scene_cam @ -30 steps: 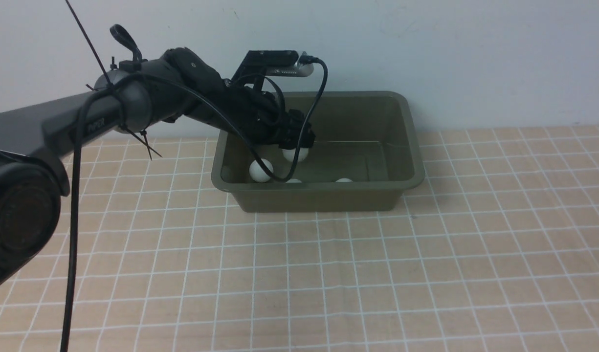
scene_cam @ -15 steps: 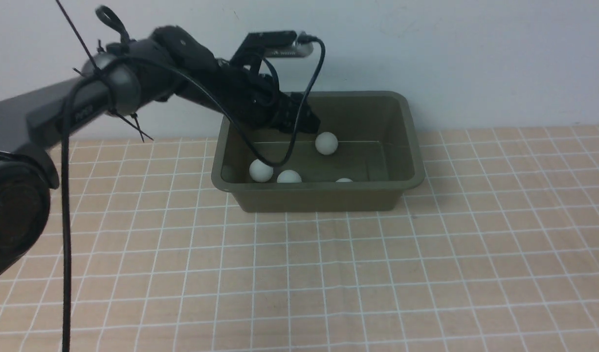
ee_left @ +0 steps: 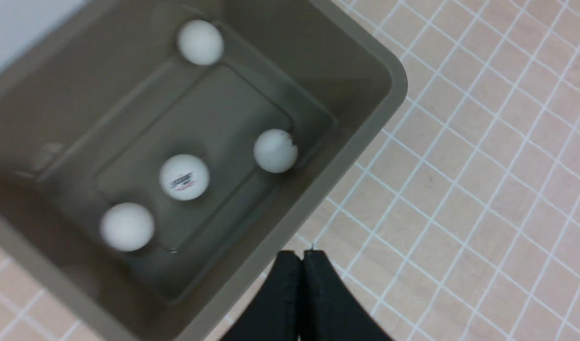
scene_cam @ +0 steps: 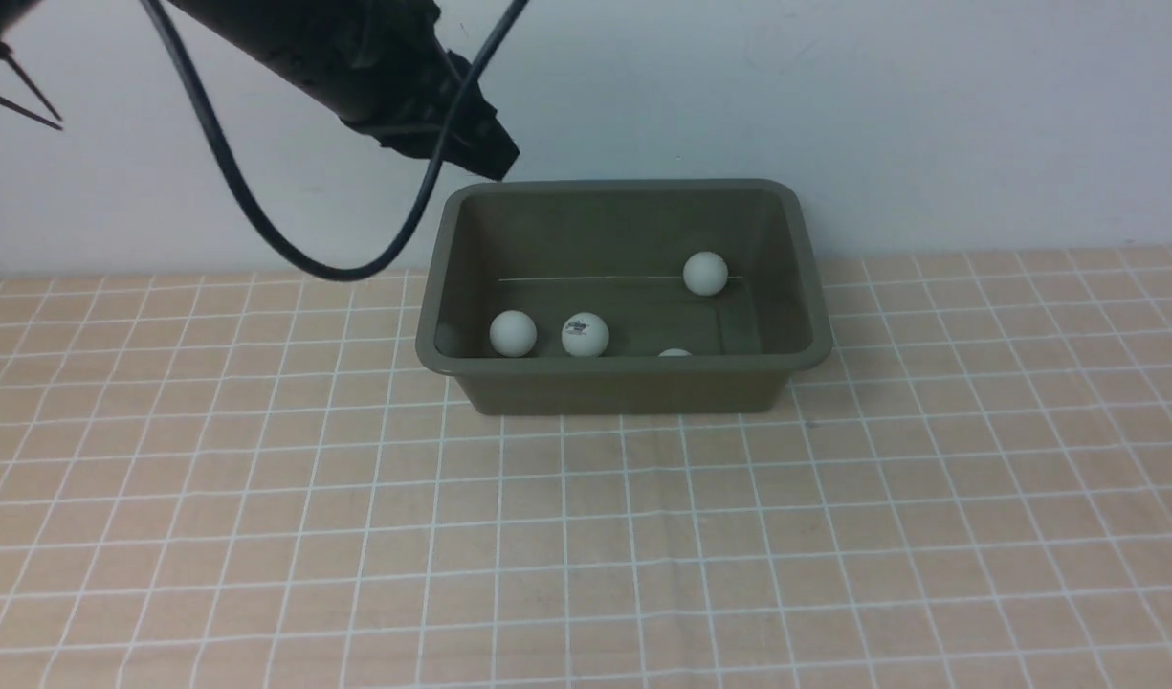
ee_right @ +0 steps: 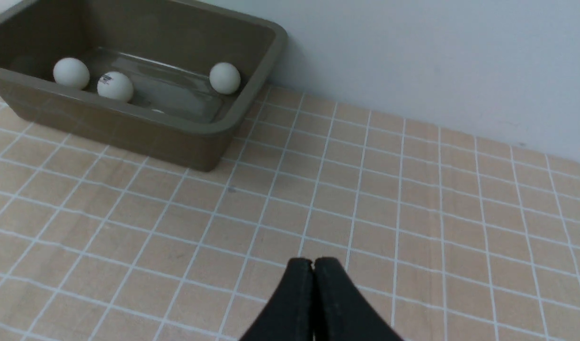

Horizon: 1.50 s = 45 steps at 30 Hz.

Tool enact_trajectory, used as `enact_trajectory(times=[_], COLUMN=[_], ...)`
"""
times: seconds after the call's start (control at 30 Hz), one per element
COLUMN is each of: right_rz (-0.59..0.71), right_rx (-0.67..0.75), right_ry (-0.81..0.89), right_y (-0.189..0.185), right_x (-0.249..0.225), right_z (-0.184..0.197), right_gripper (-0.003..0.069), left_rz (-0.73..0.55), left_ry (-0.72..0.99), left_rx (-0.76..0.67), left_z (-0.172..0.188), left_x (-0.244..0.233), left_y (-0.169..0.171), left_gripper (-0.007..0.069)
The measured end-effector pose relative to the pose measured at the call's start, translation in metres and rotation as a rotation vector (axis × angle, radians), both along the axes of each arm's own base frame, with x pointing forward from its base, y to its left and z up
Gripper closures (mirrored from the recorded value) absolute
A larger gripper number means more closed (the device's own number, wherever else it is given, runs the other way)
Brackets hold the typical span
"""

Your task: Put the table tennis balls into the box on the light coffee tablecloth.

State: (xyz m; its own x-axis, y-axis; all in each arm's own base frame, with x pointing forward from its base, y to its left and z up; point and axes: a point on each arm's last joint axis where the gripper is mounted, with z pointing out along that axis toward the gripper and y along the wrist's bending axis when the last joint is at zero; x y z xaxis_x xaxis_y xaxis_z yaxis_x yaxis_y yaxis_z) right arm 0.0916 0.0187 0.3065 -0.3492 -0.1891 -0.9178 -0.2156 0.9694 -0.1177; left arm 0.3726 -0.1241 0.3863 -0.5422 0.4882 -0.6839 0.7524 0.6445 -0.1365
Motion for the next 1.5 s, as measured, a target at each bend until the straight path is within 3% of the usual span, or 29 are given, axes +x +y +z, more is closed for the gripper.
enact_trajectory(times=[0.17,0.3,0.5,0.77,1.07,1.4,1.5], right_rz=[0.036,0.057,0.049,0.049,0.049,0.049,0.049], right_rx=[-0.006,0.014,0.07,0.001,-0.016,-0.016,-0.016], right_ry=[-0.009,-0.067,-0.106,-0.141,-0.148,-0.148,-0.148], right_y=[0.002,0.003,0.003,0.001,0.0,0.0,0.0], right_x=[-0.001,-0.003,-0.005,-0.004,-0.003,-0.003,-0.003], right_z=[-0.041,-0.041,-0.037,-0.035,-0.035,-0.035,-0.035], right_gripper=[0.0678,0.0678,0.0678,0.0678,0.0678,0.0678,0.0678], left_rz=[0.026,0.059,0.094,0.122,0.096,0.092,0.074], left_ry=[-0.051,-0.075,-0.109,-0.129,-0.199,-0.158,-0.179], left_rx=[0.008,0.004,0.01,-0.055,-0.094,-0.24,-0.227], left_z=[0.016,0.011,-0.025,-0.066,-0.072,-0.062,-0.061], left_x=[-0.037,-0.068,-0.125,-0.186,-0.226,-0.24,-0.24], left_y=[0.01,0.018,0.033,0.043,0.049,0.044,0.043], left_gripper=[0.0694,0.0694,0.0694,0.0694,0.0694,0.0694,0.0694])
